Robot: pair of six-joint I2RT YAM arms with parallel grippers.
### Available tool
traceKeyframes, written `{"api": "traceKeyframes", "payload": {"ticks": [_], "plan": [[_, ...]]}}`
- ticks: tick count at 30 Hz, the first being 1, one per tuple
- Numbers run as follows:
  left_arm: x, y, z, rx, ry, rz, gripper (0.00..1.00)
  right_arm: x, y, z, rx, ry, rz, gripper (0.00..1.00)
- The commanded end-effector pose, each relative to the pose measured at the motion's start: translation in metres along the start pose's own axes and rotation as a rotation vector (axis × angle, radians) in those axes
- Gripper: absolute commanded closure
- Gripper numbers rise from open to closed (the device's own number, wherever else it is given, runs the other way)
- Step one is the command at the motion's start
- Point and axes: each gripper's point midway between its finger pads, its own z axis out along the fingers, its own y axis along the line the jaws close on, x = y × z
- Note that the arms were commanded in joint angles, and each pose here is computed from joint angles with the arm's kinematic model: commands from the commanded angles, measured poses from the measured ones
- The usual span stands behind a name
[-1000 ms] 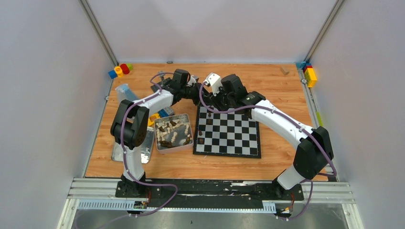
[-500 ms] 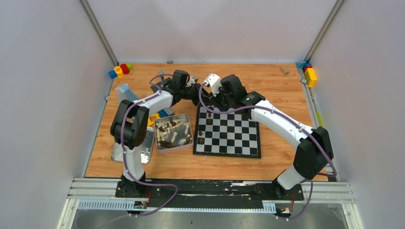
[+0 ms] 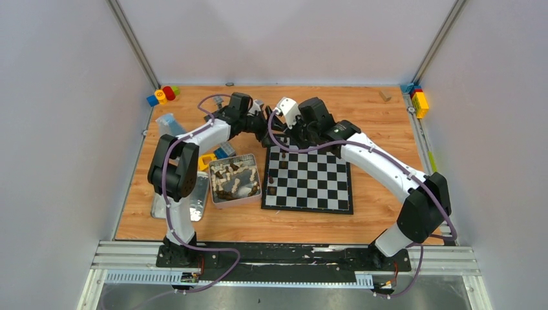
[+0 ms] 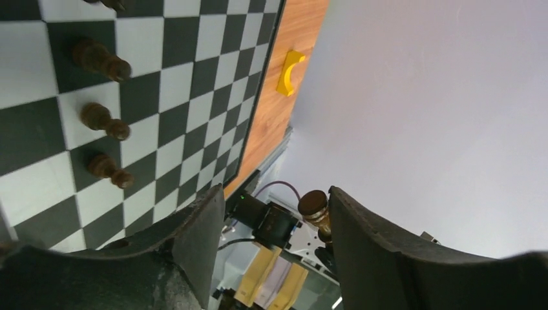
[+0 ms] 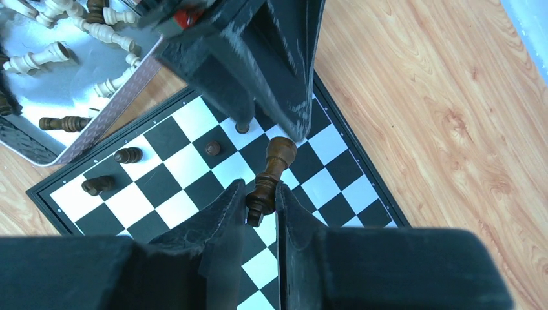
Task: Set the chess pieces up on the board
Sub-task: Place the chess piece on the chessboard.
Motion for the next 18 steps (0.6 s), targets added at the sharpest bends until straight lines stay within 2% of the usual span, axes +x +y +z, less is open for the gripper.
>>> {"api": "traceKeyframes", "payload": {"ticks": [1, 5, 9, 14, 18], "plan": [[-0.027, -0.014, -0.038, -0.044, -0.110, 0.194, 0.29, -0.033, -0.006, -0.027, -0.008, -0.079, -0.032, 1.00], [-0.054, -0.009, -0.079, -0.146, -0.197, 0.335, 0.23, -0.038, 0.006, -0.028, -0.097, -0.058, -0.043, 1.00], [-0.078, -0.002, -0.132, -0.211, -0.300, 0.387, 0.21, -0.040, 0.018, -0.020, -0.181, -0.025, -0.049, 1.00], [-0.085, 0.003, -0.177, -0.265, -0.365, 0.450, 0.20, -0.041, 0.027, -0.002, -0.259, 0.039, -0.051, 1.00], [-0.084, 0.004, -0.206, -0.325, -0.386, 0.553, 0.18, -0.038, 0.034, 0.017, -0.304, 0.095, -0.058, 1.00]]}}
